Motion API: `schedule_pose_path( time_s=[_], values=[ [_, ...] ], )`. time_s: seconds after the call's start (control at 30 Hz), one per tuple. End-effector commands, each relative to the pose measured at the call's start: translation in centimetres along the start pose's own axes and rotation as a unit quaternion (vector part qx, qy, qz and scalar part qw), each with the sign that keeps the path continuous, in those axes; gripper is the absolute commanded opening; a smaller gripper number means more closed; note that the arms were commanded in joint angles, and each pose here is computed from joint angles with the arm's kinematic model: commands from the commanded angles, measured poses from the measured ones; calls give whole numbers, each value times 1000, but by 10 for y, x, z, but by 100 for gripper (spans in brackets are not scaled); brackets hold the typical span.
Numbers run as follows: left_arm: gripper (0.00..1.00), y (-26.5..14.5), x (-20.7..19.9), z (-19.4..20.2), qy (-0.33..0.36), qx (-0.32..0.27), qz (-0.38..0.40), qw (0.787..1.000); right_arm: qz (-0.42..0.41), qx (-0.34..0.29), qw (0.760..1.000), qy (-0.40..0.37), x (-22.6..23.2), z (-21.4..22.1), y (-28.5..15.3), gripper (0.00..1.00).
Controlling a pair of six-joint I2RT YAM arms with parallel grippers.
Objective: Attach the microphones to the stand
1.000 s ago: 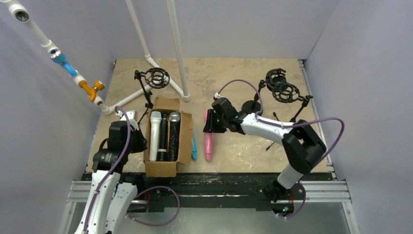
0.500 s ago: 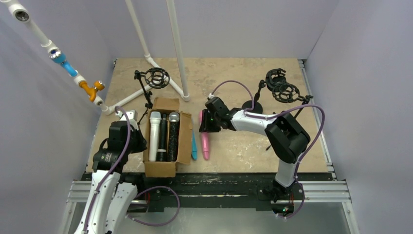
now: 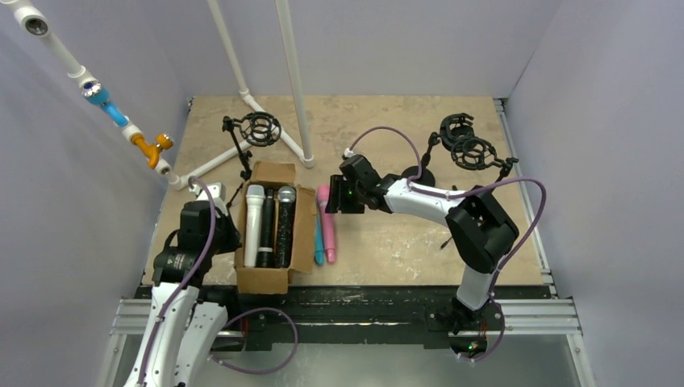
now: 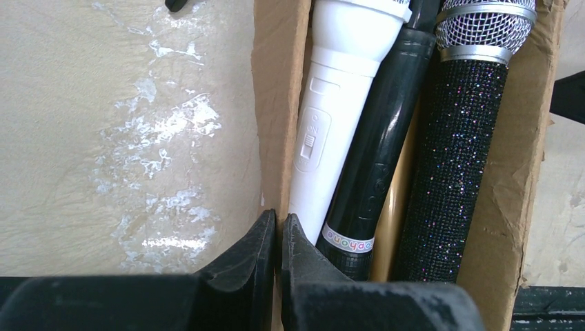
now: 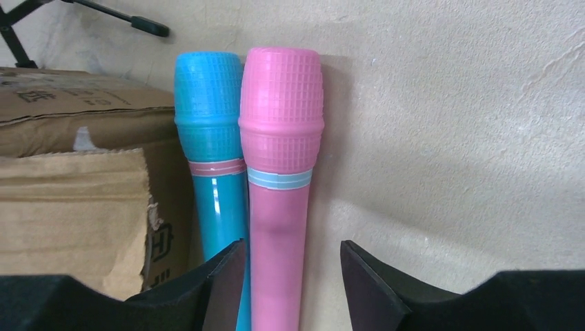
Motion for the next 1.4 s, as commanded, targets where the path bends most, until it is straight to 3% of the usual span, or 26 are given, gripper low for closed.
schedule_pose_path(
  time_s=[0.0, 0.2, 0.3, 0.43, 0.73, 1.37],
  values=[
    [0, -14, -11, -38, -20, -80, 14, 997, -38, -51, 998, -5, 26, -36, -37, 56],
    [0, -15, -10, -37, -24, -83, 14, 996, -76, -154, 985, -6, 83, -83, -115, 52],
    [0, -16, -10, -38, -27, -85, 12, 996, -96, -149, 984, -29, 125, -79, -130, 52],
    [0, -18, -10, -40, -31, -89, 12, 995, -89, -106, 988, -65, 160, -49, -116, 55],
    [0, -29, -11, -46, -39, -111, 17, 993, -66, -64, 991, -99, 179, -14, -84, 56],
    [0, -35, -14, -48, -46, -115, 23, 992, -63, -67, 989, -118, 196, -15, -85, 56]
  ],
)
Point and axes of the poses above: each gripper's point midway between its finger pads, its own y axis out along the fingers, its own x axis along the line the jaws close on, z = x × y, the point moved 1 cm from there along -y, back along the fingers, and after that the axes turned 8 degrees about -y, right-handed, at the moved point
